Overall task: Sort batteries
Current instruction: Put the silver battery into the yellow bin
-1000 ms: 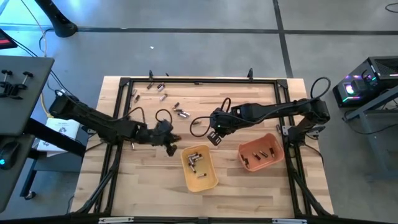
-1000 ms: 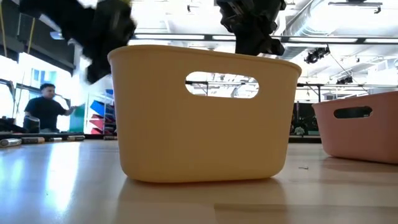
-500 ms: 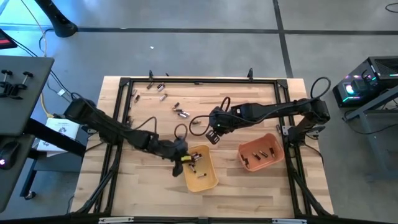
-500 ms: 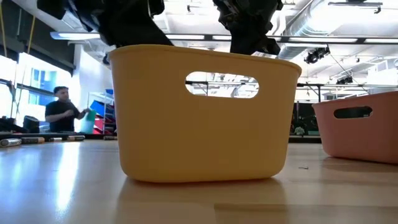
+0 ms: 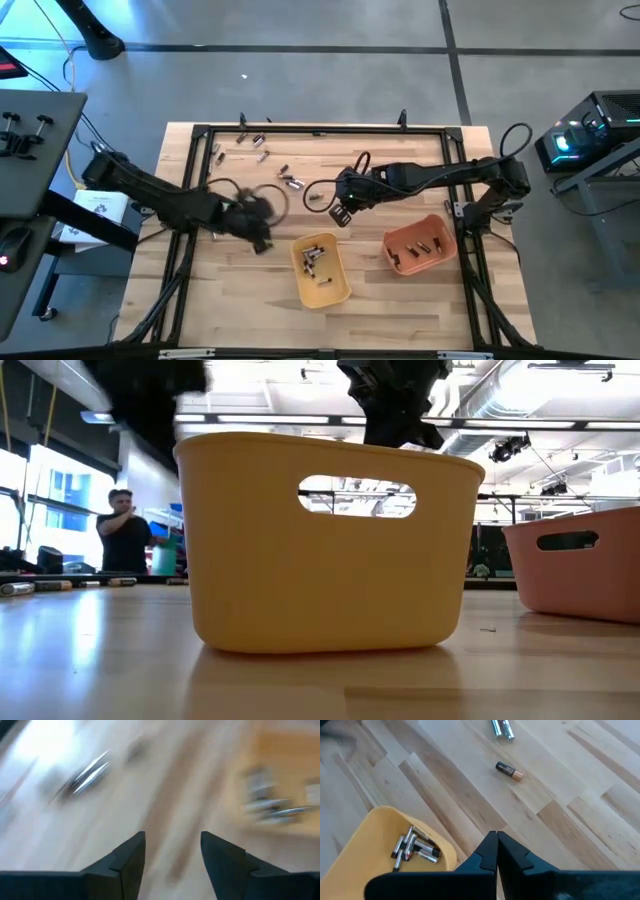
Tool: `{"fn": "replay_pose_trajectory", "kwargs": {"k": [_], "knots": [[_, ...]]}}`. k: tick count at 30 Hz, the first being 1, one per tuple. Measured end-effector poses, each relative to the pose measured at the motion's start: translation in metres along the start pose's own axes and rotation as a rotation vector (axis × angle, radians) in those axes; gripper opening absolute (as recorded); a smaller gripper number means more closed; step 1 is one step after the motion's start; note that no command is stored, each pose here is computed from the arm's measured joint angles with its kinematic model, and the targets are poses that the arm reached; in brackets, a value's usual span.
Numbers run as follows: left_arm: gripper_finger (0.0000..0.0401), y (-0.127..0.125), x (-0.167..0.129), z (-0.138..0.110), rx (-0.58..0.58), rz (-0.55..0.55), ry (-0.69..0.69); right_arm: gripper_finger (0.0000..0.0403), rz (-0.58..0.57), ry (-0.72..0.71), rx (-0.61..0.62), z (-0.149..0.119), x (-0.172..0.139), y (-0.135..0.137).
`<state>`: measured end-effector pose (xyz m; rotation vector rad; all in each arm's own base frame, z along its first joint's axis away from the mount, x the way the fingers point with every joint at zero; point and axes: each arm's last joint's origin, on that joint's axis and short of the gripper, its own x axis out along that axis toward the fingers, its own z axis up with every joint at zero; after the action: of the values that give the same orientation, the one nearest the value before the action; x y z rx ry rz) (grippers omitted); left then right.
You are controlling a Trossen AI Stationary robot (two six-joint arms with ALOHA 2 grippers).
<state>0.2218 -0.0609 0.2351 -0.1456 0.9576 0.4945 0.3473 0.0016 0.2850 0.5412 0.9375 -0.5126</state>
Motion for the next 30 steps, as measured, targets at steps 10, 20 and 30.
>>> {"fn": "replay_pose_trajectory", "kwargs": {"k": [10,20,30], "knots": [[0.0181,0.028,-0.003,-0.098,-0.661,0.233,0.330,0.0000,0.001,-0.048,-0.007,0.016,0.003,-0.012],[0.0168,0.022,0.020,-0.096,-0.864,0.416,0.242,0.0000,0.027,-0.070,0.030,0.028,0.005,-0.022],[0.0161,0.030,0.047,-0.085,-0.709,0.479,0.358,0.0000,0.050,-0.049,-0.015,0.029,0.006,-0.024]]}}
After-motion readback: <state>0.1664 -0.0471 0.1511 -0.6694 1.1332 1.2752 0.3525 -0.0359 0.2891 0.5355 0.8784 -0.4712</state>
